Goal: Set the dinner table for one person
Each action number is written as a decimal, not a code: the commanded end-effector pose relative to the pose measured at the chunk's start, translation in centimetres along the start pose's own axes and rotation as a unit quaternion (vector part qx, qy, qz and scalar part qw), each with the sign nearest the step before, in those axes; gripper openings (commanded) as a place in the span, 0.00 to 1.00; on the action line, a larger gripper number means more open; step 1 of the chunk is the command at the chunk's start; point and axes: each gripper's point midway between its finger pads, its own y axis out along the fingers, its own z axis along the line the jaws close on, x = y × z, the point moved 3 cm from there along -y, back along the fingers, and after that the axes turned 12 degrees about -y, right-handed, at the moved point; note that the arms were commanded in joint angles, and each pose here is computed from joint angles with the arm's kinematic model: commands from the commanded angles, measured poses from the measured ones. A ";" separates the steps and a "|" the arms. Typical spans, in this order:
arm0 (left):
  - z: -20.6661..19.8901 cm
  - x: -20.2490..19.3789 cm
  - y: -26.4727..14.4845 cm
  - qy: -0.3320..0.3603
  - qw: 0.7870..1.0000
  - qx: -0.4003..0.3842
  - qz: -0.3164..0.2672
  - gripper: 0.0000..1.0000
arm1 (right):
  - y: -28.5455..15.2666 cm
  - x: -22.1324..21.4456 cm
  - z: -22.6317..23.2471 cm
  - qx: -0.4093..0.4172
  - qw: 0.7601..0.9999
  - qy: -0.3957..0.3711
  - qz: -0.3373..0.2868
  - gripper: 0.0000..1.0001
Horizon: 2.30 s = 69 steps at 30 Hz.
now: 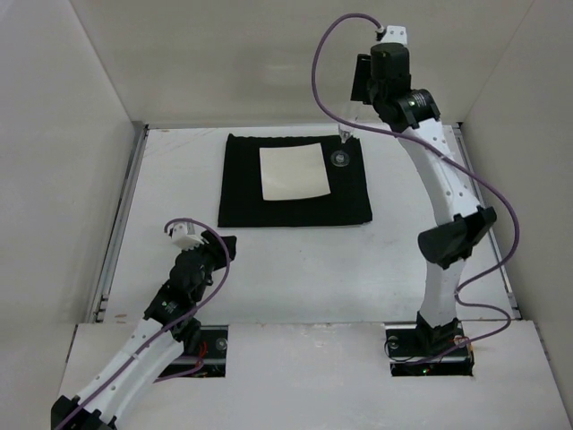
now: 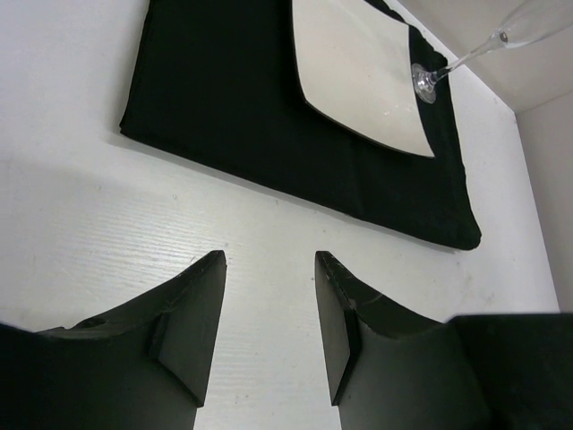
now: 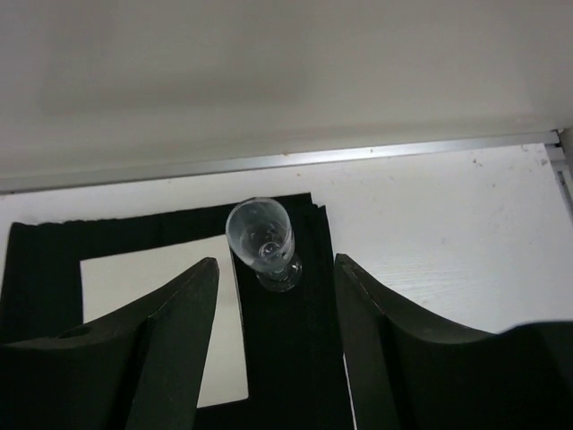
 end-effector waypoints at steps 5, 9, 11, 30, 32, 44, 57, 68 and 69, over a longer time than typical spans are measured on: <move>-1.1 1.7 -0.7 0.004 1.000 0.012 -0.015 0.41 | -6.0 3.2 -0.8 0.027 0.996 0.031 -0.077 0.60; -0.5 2.6 -1.5 0.012 0.998 0.054 -0.018 0.39 | -9.5 0.3 0.5 0.056 0.994 0.039 -0.080 0.37; -0.2 3.4 -2.0 0.020 0.996 0.088 -0.019 0.36 | -11.2 -1.8 1.4 0.073 0.992 0.052 -0.086 0.20; 6.1 3.6 -3.4 -0.002 0.946 0.323 0.020 0.23 | -22.9 -21.7 9.3 0.283 0.951 0.117 -0.052 0.19; 6.7 3.4 -3.3 0.000 0.942 0.335 0.025 0.25 | -23.1 -22.2 9.6 0.292 0.947 0.118 -0.054 0.22; 9.0 2.6 -3.1 0.014 0.921 0.389 0.029 0.26 | -23.5 -24.1 10.1 0.332 0.931 0.133 -0.070 0.28; 10.1 1.9 -2.4 0.000 0.911 0.409 0.047 0.24 | -23.3 -24.3 10.5 0.337 0.929 0.136 -0.075 0.29; 11.1 2.6 -3.4 -0.024 0.898 0.438 0.018 0.14 | -23.4 -24.6 10.6 0.345 0.926 0.135 -0.073 0.30; 11.0 2.5 -3.3 -0.022 0.898 0.438 0.020 0.14 | -23.4 -24.6 10.6 0.344 0.926 0.135 -0.073 0.30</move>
